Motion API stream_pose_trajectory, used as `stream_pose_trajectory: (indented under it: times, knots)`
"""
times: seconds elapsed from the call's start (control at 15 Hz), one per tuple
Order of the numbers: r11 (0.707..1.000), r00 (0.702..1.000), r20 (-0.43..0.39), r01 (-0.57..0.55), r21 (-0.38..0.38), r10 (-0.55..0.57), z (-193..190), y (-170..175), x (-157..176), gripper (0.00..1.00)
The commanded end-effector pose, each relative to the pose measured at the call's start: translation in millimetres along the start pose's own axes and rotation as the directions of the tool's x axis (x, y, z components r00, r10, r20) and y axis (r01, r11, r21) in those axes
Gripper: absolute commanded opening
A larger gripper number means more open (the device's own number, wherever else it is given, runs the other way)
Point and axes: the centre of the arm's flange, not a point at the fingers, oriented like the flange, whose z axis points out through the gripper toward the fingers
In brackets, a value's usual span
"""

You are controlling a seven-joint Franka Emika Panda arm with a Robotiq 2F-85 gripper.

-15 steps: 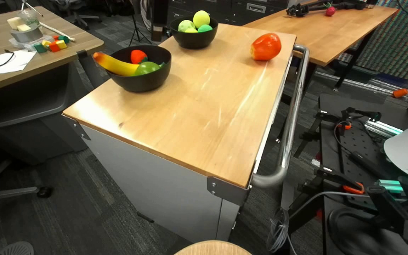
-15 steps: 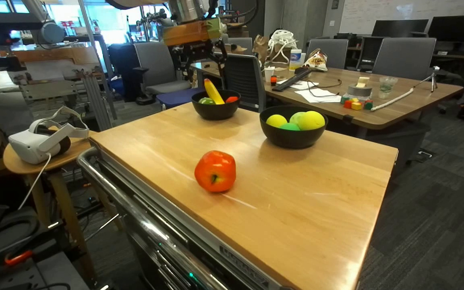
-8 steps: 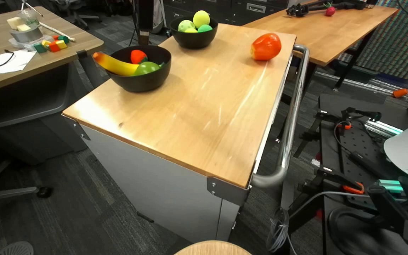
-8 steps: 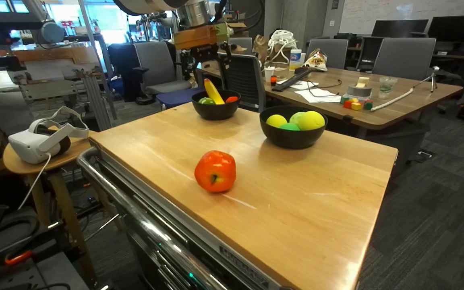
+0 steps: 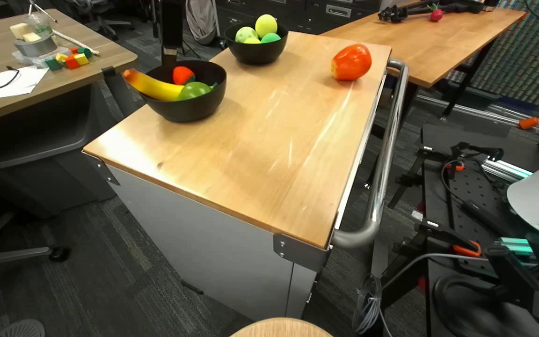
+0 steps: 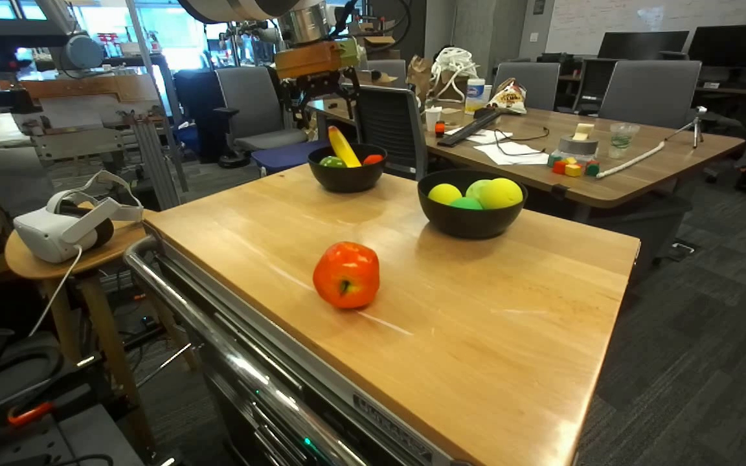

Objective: Remove the fruits from the left and right bowl respectively and put them on the table

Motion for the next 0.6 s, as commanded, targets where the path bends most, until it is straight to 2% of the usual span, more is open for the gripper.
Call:
stream_pose_trajectory:
  times: [0.0,0.4,0.47,0.53]
  knots:
    - [1.0,0.998,-0.05,0.027,-0.015,-0.028,20,22,22,1.0]
    - [0.994,0.993,-0.077,0.09,0.055,-0.086,50,21,43,1.0]
    - [0.993,0.992,-0.084,0.099,0.059,-0.093,52,21,46,0.75]
    - [0.993,0.991,-0.087,0.106,0.06,-0.101,54,22,47,0.75]
